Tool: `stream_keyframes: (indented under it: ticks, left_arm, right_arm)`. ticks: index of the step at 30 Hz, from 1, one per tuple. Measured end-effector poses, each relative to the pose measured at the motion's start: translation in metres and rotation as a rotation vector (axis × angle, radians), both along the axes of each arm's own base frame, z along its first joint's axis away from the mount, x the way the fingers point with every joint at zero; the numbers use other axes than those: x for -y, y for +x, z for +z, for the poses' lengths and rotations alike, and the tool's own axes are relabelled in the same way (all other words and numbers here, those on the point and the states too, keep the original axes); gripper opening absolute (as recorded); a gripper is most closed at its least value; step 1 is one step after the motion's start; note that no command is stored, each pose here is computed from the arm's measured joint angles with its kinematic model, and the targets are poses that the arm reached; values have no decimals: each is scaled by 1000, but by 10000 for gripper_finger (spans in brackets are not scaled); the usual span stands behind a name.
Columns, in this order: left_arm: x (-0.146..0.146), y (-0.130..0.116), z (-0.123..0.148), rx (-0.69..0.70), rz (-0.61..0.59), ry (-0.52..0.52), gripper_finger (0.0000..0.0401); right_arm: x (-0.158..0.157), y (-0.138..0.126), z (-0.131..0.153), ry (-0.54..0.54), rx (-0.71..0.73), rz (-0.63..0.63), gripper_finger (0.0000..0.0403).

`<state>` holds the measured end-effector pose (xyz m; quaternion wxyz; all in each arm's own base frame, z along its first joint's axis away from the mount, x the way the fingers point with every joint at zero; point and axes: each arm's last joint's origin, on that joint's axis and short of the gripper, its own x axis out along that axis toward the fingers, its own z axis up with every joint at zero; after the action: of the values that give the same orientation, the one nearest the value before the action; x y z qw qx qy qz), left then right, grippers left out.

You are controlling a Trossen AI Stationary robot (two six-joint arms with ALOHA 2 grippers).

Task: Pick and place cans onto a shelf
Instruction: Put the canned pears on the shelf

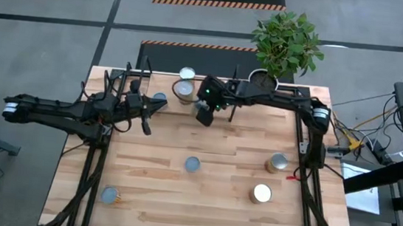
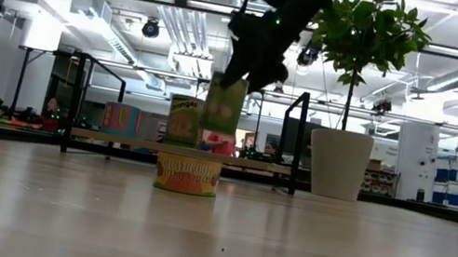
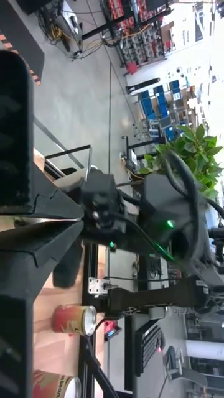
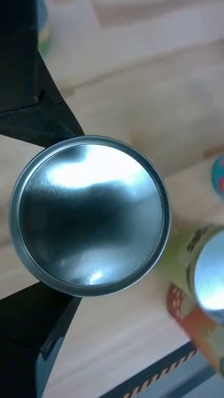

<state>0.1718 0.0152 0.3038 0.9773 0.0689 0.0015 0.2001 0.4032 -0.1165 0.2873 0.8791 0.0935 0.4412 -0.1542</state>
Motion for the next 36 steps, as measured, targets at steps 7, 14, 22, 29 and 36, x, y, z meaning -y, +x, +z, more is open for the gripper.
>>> stream_keyframes:
  ticks: [7,14,22,29,36]
  left_arm:
    - [0,0,0,-1,0,0,0]
    - [0,0,-1,-7,0,-1,0]
    - [0,0,-1,-5,0,-4,0]
    - [0,0,-1,-5,0,-4,0]
    - [0,0,-1,-5,0,-5,0]
  right_arm:
    - [17,3,-12,-7,-29,-9,301]
    - [19,5,-16,-13,-34,5,310]
    - [23,12,-31,-6,-47,-19,344]
    - [23,10,-26,-10,-40,-18,340]
    - [19,0,2,-28,14,-17,338]
